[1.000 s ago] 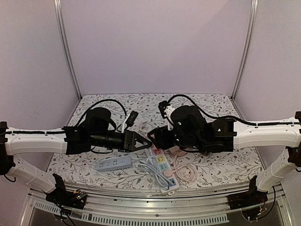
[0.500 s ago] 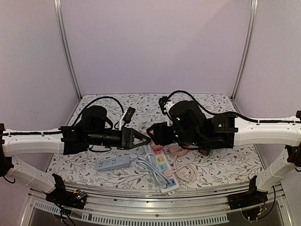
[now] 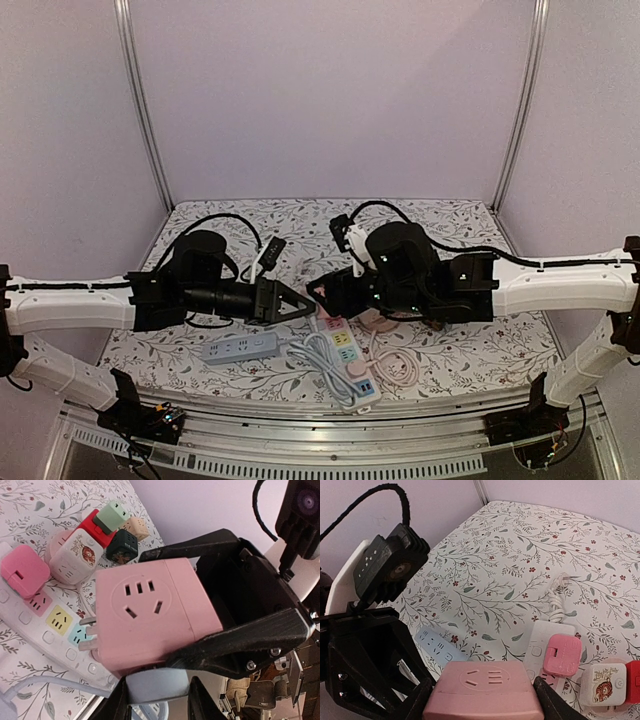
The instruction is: Pull the plug off the socket
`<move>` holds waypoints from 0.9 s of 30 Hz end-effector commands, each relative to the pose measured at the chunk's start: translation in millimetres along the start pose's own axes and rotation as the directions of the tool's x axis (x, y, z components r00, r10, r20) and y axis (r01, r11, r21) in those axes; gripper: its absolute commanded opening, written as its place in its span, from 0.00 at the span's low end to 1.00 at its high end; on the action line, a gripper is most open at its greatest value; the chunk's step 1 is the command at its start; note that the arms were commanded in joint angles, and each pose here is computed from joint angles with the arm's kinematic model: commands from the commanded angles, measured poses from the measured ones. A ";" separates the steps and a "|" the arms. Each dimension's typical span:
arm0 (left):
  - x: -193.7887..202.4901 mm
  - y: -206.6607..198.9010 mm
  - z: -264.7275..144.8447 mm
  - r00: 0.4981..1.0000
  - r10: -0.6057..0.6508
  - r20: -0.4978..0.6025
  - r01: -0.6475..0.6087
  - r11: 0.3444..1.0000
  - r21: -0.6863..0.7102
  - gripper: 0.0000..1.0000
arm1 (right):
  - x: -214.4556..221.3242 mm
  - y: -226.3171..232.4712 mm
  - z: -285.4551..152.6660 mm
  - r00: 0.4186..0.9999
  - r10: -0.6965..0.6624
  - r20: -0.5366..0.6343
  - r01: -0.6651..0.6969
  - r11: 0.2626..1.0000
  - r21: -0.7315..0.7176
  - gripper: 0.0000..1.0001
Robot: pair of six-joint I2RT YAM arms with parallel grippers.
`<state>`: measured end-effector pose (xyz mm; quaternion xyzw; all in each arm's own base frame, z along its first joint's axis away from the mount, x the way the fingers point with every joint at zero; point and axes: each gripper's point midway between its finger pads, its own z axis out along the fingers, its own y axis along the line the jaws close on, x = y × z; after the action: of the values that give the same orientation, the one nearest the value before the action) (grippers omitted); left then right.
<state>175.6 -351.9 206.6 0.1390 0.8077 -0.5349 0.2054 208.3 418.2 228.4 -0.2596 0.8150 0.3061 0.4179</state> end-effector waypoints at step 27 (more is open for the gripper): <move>-23.3 49.9 -25.8 0.982 -0.103 0.159 0.125 0.983 -0.137 0.00 | -8.2 19.5 -22.3 1.000 0.020 -0.022 -0.021 0.998 -0.067 0.00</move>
<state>179.2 -340.0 208.4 0.1140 0.8029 -0.5433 0.2173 213.3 421.6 224.5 -0.1976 0.8462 0.2982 0.3950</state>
